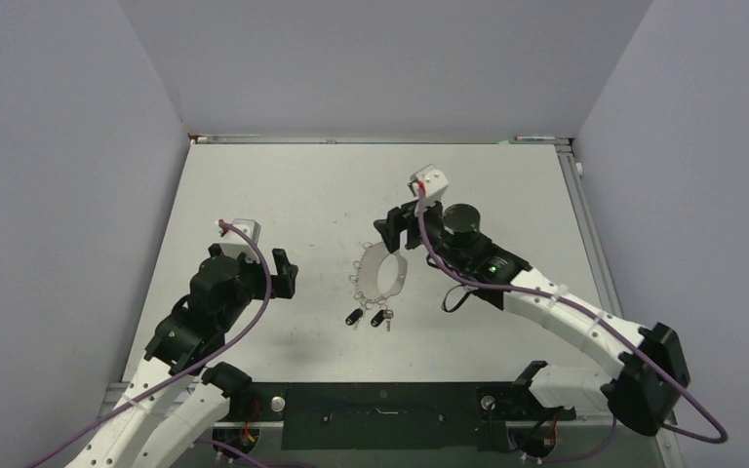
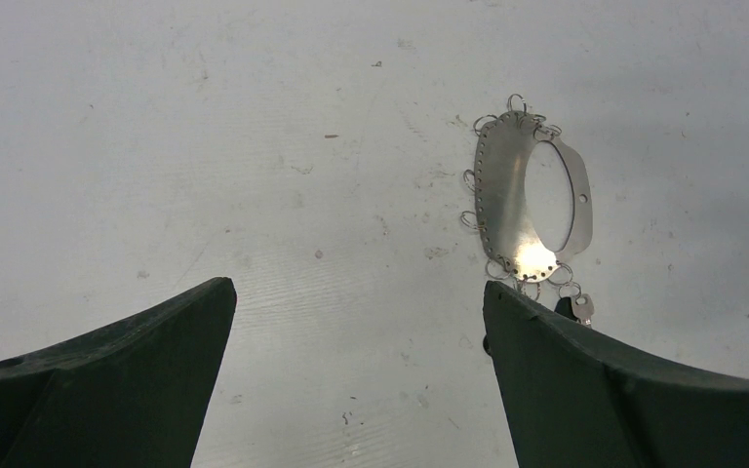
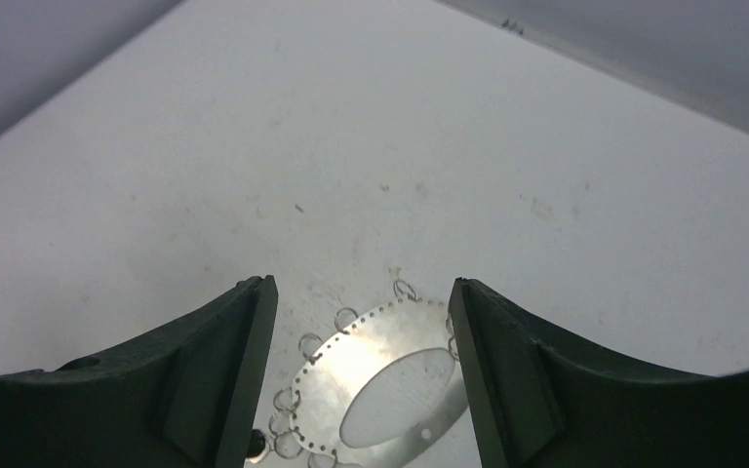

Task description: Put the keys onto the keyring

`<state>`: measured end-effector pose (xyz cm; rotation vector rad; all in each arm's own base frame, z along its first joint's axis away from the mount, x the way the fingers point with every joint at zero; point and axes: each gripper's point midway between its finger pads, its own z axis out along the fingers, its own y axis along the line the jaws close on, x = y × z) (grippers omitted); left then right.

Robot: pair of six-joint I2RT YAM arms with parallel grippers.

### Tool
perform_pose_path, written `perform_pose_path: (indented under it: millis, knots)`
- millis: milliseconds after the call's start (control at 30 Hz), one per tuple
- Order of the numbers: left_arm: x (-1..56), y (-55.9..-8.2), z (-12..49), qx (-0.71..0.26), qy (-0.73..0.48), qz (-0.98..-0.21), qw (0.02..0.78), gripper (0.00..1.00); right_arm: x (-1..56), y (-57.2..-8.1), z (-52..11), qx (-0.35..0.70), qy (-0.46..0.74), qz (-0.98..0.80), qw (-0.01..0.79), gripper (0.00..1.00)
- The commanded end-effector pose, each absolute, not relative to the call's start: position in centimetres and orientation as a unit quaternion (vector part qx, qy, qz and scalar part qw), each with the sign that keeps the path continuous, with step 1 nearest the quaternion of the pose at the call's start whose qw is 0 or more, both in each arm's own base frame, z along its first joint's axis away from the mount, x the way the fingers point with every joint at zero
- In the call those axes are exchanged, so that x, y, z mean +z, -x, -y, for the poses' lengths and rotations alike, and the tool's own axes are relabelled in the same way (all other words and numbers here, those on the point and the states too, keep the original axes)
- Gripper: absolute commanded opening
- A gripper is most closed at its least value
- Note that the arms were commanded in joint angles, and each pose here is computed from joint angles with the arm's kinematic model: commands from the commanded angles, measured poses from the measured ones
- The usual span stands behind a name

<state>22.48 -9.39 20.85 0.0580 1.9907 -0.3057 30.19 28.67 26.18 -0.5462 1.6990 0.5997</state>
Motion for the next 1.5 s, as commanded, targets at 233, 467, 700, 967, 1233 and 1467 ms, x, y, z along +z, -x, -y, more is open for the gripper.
perform_pose_path:
  millis: [233,467,700,967,1233,1467]
  knots:
    - [22.2,-22.9,10.0,-0.156,-0.029,-0.815,0.557,0.96,27.5,-26.8,-20.7,0.247,0.102,-0.695,0.667,0.69]
    - [22.3,-22.7,9.9,-0.159,-0.028,-0.811,0.563,0.96,26.3,-24.3,-17.4,0.263,0.052,-0.689,0.673,0.7]
    - [21.8,-22.9,9.8,-0.153,-0.025,-0.816,0.557,0.96,25.4,-22.9,-17.6,0.319,0.011,-0.697,0.642,0.7]
    - [21.9,-22.8,9.9,-0.156,-0.029,-0.817,0.554,0.96,24.6,-23.0,-17.8,0.313,0.009,-0.714,0.626,0.7]
    - [22.5,-22.4,10.4,-0.176,-0.037,-0.807,0.563,0.96,24.1,-23.5,-19.1,0.317,0.025,-0.724,0.612,0.7]
    - [23.1,-22.2,11.0,-0.196,-0.045,-0.798,0.567,0.96,23.2,-23.2,-18.9,0.326,0.005,-0.73,0.6,0.7]
